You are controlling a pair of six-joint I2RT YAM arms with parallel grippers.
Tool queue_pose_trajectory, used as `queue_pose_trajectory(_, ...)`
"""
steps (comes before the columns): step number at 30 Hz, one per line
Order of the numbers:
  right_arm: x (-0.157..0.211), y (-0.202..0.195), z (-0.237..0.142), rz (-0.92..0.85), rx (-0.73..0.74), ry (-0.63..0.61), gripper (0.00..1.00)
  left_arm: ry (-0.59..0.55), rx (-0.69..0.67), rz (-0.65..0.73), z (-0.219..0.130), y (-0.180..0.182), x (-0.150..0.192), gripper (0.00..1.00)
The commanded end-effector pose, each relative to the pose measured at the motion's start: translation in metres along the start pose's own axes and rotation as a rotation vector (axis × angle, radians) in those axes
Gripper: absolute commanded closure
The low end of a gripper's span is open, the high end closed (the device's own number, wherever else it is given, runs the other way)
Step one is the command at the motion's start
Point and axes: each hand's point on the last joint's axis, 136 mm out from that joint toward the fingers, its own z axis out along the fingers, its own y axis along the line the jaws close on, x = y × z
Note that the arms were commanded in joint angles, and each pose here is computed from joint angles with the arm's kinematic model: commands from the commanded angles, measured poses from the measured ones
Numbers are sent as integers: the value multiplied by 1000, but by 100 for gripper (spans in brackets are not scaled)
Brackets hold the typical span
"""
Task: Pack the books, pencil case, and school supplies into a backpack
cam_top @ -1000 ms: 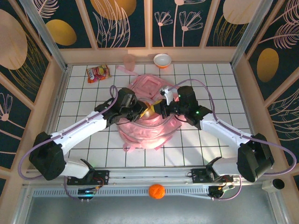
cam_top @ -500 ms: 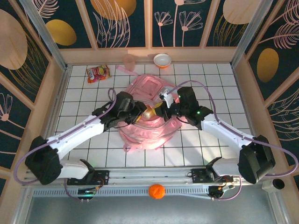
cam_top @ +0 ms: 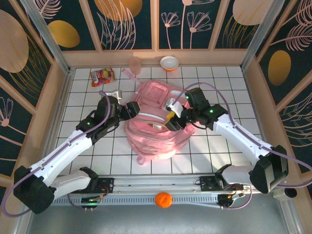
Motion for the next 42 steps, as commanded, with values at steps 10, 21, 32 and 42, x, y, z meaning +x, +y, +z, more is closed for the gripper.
queue_pose_trajectory(10,50,-20,-3,1104,495,-89,30,257,-155,378,41,56,63,31)
queue_pose_trajectory(21,85,-27,38,1291,416,-109,35,374,-103,418,47,70,117,68)
queue_pose_trajectory(32,98,-80,12,1164,477,-88,40,369,127,496,32,22,148,56)
queue_pose_trajectory(42,45,-72,-43,892,421,-246,32,75,313,933,-14,31,55,34)
